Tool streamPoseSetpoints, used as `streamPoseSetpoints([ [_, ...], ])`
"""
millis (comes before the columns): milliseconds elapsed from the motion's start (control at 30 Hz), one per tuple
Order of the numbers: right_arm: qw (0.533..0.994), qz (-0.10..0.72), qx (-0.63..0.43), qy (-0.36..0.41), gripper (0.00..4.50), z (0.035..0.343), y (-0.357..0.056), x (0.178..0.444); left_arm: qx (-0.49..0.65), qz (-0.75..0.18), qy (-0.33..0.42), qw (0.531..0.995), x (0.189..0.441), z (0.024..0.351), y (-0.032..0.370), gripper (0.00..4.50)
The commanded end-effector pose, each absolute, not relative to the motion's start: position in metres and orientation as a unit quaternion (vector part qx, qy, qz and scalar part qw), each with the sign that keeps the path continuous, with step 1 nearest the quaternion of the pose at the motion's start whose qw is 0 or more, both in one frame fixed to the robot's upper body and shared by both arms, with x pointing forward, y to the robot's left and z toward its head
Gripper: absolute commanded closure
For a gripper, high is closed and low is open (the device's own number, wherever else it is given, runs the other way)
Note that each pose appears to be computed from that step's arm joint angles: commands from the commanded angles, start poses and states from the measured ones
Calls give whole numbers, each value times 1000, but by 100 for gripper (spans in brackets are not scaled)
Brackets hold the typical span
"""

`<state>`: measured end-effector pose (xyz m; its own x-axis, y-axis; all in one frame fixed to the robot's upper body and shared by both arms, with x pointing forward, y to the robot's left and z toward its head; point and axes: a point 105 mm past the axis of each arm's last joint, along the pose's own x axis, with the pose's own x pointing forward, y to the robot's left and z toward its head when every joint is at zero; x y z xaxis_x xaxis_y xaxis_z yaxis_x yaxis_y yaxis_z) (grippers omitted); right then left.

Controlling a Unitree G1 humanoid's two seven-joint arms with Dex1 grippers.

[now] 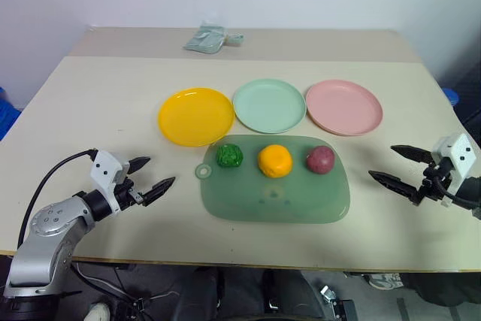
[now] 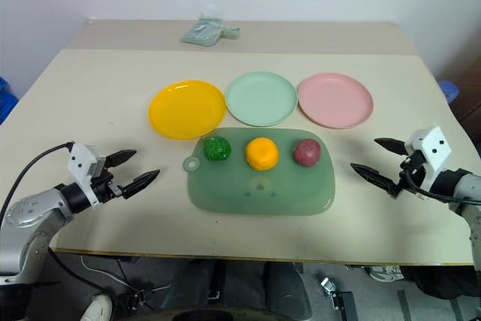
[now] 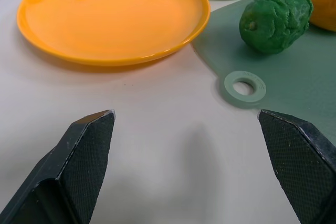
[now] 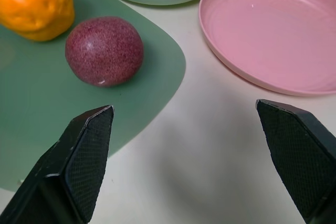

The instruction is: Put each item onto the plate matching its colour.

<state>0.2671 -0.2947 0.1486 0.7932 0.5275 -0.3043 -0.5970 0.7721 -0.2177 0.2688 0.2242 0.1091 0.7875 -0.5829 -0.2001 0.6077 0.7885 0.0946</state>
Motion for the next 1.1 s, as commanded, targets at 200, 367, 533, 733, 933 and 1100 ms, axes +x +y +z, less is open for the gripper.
streamPoseSetpoints([
  [200,933,311,-160,86,7,169,-277,273,83,-315,58,944,268,121,225,0],
  [367,934,310,-157,85,7,169,-274,272,80,-322,52,942,268,123,218,0],
  [533,937,305,-150,79,7,173,-266,275,75,-324,49,942,272,124,212,0],
  [733,946,288,-134,71,7,180,-259,278,69,-335,40,939,284,130,205,0],
  [933,949,277,-146,34,7,202,-257,281,66,-385,40,920,293,137,191,0],
  [1100,933,326,-152,13,7,220,-231,279,99,-449,21,888,301,147,166,0],
])
